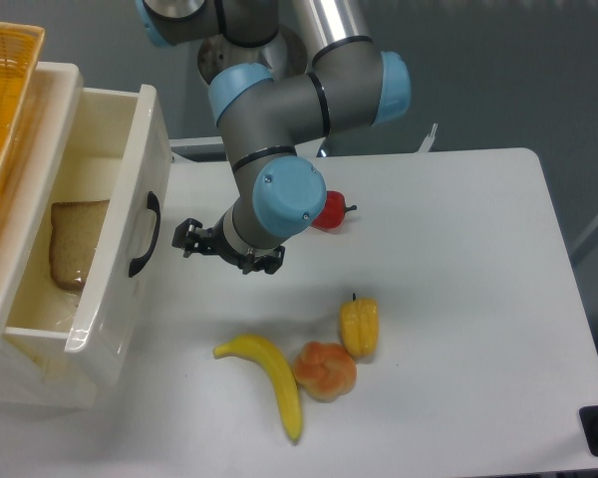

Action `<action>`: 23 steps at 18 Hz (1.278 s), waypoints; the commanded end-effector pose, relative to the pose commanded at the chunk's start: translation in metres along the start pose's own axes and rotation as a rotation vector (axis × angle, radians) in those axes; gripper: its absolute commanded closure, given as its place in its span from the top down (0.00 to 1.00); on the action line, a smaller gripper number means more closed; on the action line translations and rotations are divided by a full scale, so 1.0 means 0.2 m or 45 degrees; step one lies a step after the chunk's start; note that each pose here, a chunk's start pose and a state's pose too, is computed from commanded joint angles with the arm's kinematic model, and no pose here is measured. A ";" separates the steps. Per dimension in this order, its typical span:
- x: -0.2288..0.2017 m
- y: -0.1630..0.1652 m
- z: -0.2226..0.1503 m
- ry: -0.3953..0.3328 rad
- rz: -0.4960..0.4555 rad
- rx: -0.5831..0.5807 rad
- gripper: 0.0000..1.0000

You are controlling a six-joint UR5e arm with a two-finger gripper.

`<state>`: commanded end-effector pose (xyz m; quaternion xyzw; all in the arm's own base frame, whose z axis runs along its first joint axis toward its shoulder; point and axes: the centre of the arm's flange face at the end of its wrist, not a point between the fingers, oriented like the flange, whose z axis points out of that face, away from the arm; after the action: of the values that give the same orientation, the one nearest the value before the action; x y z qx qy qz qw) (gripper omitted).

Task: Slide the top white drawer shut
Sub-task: 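Reposition the gripper against the drawer front, then push the drawer front further in until flush with the cabinet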

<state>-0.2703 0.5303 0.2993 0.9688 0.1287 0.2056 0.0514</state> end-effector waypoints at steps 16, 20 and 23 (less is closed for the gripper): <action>0.09 -0.03 0.08 -0.005 0.046 -0.020 1.00; 0.12 -0.03 0.08 -0.006 0.056 -0.017 1.00; 0.15 -0.03 0.09 -0.006 0.067 -0.020 1.00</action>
<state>-0.2390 0.5434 0.2941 0.9718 0.1014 0.2057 0.0539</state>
